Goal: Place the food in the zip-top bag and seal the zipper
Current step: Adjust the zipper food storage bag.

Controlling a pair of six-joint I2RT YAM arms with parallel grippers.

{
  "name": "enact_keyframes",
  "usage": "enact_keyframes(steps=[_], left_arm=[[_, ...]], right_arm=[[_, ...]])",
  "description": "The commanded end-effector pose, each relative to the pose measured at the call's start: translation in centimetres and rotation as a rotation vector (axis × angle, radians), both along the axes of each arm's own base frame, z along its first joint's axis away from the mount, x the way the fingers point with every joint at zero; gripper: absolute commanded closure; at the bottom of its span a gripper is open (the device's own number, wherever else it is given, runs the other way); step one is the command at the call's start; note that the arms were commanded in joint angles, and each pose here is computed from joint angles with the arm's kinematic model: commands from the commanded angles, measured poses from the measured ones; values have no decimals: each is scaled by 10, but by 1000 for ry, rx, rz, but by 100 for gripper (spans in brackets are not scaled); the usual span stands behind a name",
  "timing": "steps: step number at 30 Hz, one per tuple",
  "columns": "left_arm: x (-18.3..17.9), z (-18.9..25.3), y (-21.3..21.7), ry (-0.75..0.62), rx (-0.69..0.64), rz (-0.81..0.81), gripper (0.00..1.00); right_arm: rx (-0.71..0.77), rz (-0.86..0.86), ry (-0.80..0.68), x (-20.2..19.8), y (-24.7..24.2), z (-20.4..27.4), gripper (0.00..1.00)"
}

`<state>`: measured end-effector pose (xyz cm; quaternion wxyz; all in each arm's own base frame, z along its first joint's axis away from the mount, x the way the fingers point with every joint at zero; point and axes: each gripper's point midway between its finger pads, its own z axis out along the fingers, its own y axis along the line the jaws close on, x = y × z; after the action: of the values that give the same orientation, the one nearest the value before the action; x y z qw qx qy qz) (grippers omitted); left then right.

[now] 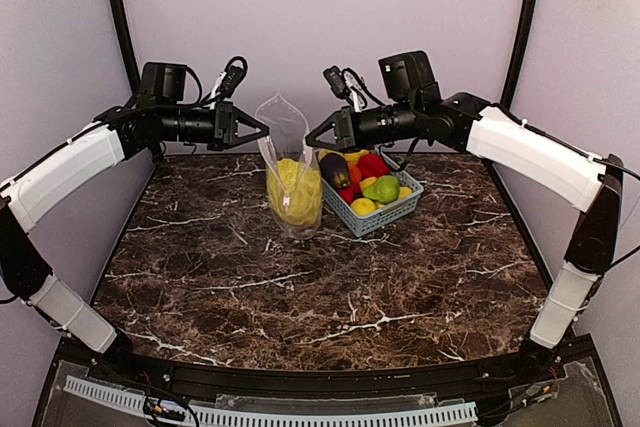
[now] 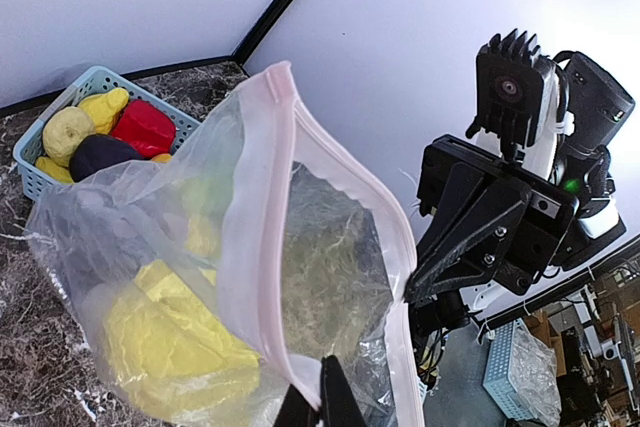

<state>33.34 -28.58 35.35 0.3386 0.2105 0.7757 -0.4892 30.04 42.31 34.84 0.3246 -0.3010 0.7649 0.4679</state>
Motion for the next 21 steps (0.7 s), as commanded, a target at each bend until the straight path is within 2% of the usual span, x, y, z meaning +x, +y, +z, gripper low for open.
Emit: enact_keyframes(steps=[1,6,12,16,21], left_arm=[[-5,28,5,-30,-26,16,99],[-7,27,9,-32,8,28,99],[-5,8,21,-46,138,59,99],[-3,-18,23,0,208,52,99],[-3,-36,12,60,186,-10,99]], right_arm=[[22,-3,-6,0,0,11,100],[6,-38,-4,5,-2,3,100],[-80,-113,99,18,-3,-51,100],[-147,-159,183,20,-7,-94,100],[-201,-216,227,18,-20,-121,100]])
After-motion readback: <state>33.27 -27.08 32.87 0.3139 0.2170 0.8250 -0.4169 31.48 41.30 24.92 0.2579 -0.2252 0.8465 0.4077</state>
